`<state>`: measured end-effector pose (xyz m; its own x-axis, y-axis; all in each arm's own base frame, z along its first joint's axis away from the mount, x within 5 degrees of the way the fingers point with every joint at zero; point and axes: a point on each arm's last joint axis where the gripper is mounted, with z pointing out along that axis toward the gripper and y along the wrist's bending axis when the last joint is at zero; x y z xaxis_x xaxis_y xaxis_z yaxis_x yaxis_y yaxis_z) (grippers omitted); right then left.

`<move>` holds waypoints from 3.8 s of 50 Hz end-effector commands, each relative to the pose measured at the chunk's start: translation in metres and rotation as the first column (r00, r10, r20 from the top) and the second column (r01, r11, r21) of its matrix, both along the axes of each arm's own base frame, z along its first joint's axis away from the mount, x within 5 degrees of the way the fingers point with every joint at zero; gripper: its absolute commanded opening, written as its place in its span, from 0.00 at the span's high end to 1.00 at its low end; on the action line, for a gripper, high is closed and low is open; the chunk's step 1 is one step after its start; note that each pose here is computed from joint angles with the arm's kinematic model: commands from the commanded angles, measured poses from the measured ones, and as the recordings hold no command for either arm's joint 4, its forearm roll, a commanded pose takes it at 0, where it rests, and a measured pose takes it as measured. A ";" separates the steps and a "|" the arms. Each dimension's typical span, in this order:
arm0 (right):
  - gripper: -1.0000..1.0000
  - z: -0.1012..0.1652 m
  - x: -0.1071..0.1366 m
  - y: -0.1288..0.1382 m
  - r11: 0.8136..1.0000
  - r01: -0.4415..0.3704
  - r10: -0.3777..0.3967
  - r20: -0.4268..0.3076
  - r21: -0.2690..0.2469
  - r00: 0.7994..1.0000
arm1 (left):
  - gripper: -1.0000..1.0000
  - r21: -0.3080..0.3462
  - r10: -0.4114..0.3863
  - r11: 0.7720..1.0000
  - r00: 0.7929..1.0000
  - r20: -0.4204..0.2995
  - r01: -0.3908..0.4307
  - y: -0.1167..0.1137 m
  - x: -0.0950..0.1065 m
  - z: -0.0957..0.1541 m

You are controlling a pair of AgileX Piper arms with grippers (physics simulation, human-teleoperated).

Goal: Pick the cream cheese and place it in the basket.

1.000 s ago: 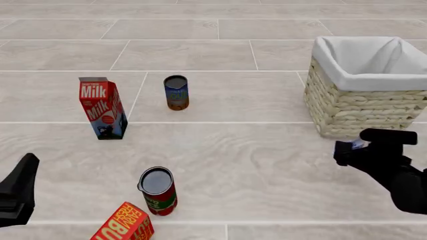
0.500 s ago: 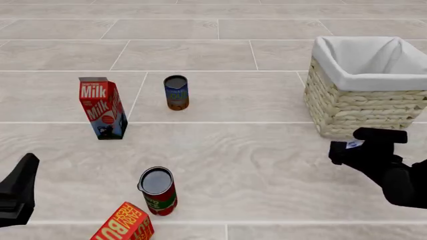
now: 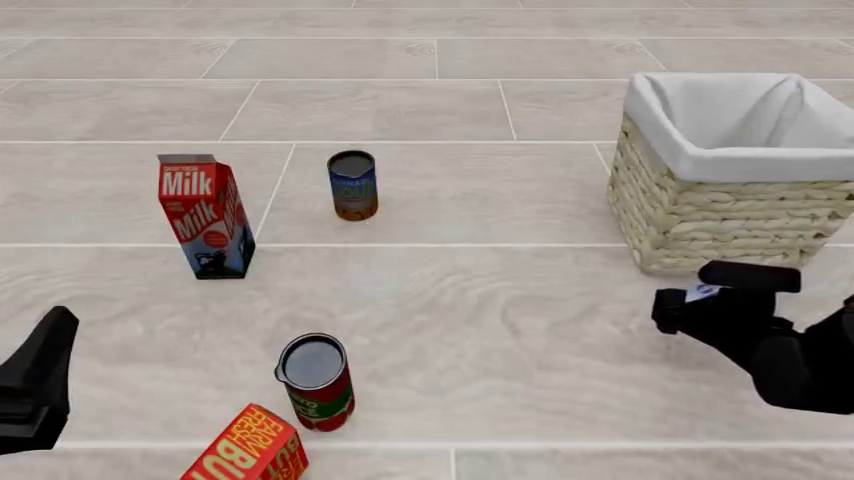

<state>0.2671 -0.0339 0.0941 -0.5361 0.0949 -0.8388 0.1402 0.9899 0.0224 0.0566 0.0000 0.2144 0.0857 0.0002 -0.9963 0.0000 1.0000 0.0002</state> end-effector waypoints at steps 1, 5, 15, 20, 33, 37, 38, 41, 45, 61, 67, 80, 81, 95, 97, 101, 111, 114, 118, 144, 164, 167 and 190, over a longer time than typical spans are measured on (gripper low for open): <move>0.00 -0.007 0.003 0.000 1.000 0.007 -0.007 -0.018 0.016 1.000 | 0.00 0.000 0.000 1.000 1.000 0.000 0.000 0.000 0.000 0.000; 0.00 -0.009 0.002 0.000 1.000 0.014 -0.013 -0.023 0.022 1.000 | 0.00 0.000 0.000 1.000 1.000 0.000 0.000 0.000 0.000 0.000; 0.00 -0.011 0.003 0.000 0.999 0.019 -0.018 -0.031 0.034 0.999 | 0.00 0.000 0.000 1.000 1.000 0.000 0.000 0.000 0.000 0.000; 1.00 -0.010 0.002 0.000 0.999 0.023 -0.022 -0.026 0.038 0.999 | 0.00 0.000 0.000 1.000 1.000 0.000 0.000 0.000 0.000 0.000; 1.00 -0.008 -0.005 -0.005 0.999 0.043 -0.043 -0.017 0.033 0.999 | 0.00 0.000 0.000 1.000 1.000 0.000 0.000 0.000 0.000 0.000; 1.00 -0.008 -0.007 -0.006 0.998 0.046 -0.046 -0.019 0.032 0.999 | 0.00 0.000 0.000 1.000 1.000 0.000 0.000 0.000 0.000 0.000; 1.00 -0.008 -0.008 -0.008 0.998 0.049 -0.048 -0.018 0.026 0.999 | 0.00 0.000 0.000 1.000 1.000 0.000 0.000 0.000 0.000 0.000; 1.00 -0.007 -0.011 -0.010 0.998 0.058 -0.057 -0.016 0.022 0.998 | 0.00 0.000 0.000 1.000 1.000 0.000 0.000 0.000 0.000 0.000; 1.00 -0.010 -0.013 -0.013 0.997 0.070 -0.069 -0.015 0.024 0.997 | 0.00 0.000 0.000 1.000 1.000 0.000 0.000 0.000 0.000 0.000; 1.00 -0.005 -0.042 -0.019 0.994 0.112 -0.112 0.000 0.010 0.994 | 0.00 0.000 0.000 1.000 1.000 0.000 0.000 0.000 0.000 0.000; 1.00 -0.001 -0.057 -0.022 0.991 0.134 -0.134 0.014 0.000 0.991 | 0.00 0.000 0.000 1.000 1.000 0.000 0.000 0.000 0.000 0.000; 1.00 0.016 -0.074 -0.023 0.989 0.143 -0.140 0.057 -0.040 0.988 | 0.00 0.000 0.000 1.000 1.000 0.000 0.000 0.000 0.000 0.000; 1.00 0.019 -0.075 -0.022 0.990 0.134 -0.131 0.065 -0.050 0.989 | 0.00 0.000 0.000 1.000 1.000 0.000 0.000 0.000 0.000 0.000; 1.00 0.071 -0.106 -0.011 0.990 0.120 -0.107 0.159 -0.078 0.981 | 0.00 0.000 0.000 1.000 1.000 0.000 0.000 0.000 0.000 0.000; 1.00 0.075 -0.105 -0.009 0.991 0.126 -0.118 0.160 -0.042 0.980 | 0.00 0.000 0.000 1.000 1.000 0.000 0.000 0.000 0.000 0.000; 1.00 0.091 -0.111 -0.007 0.991 0.114 -0.100 0.189 -0.065 0.977 | 0.00 0.000 0.000 1.000 1.000 0.000 0.000 0.000 0.000 0.000; 1.00 0.131 -0.127 -0.001 0.989 0.098 -0.066 0.261 -0.109 0.963 | 0.00 0.000 0.000 1.000 1.000 0.000 0.000 0.000 0.000 0.000; 1.00 0.138 -0.131 0.000 0.985 0.094 -0.051 0.282 -0.143 0.958 | 0.00 0.000 0.000 1.000 1.000 0.000 0.000 0.000 0.000 0.000; 1.00 0.152 -0.130 0.001 0.988 0.091 -0.052 0.297 -0.121 0.953 | 0.00 0.000 0.000 1.000 1.000 0.000 0.000 0.000 0.000 0.000; 1.00 0.216 -0.099 0.001 0.987 0.054 0.003 0.358 -0.149 0.934 | 0.00 0.000 0.000 1.000 1.000 0.000 0.000 0.000 0.000 0.000; 1.00 0.248 -0.039 -0.004 0.990 0.024 0.022 0.328 -0.136 0.944 | 0.00 0.000 0.000 1.000 1.000 0.000 0.000 0.000 0.000 0.000; 1.00 0.251 -0.031 -0.005 0.990 0.020 0.026 0.322 -0.136 0.946 | 0.00 0.000 0.000 1.000 1.000 0.000 0.000 0.000 0.000 0.000; 1.00 0.269 0.039 0.001 0.984 -0.066 0.100 0.204 -0.167 0.974 | 0.00 0.000 0.000 1.000 1.000 0.000 0.000 0.000 0.000 0.000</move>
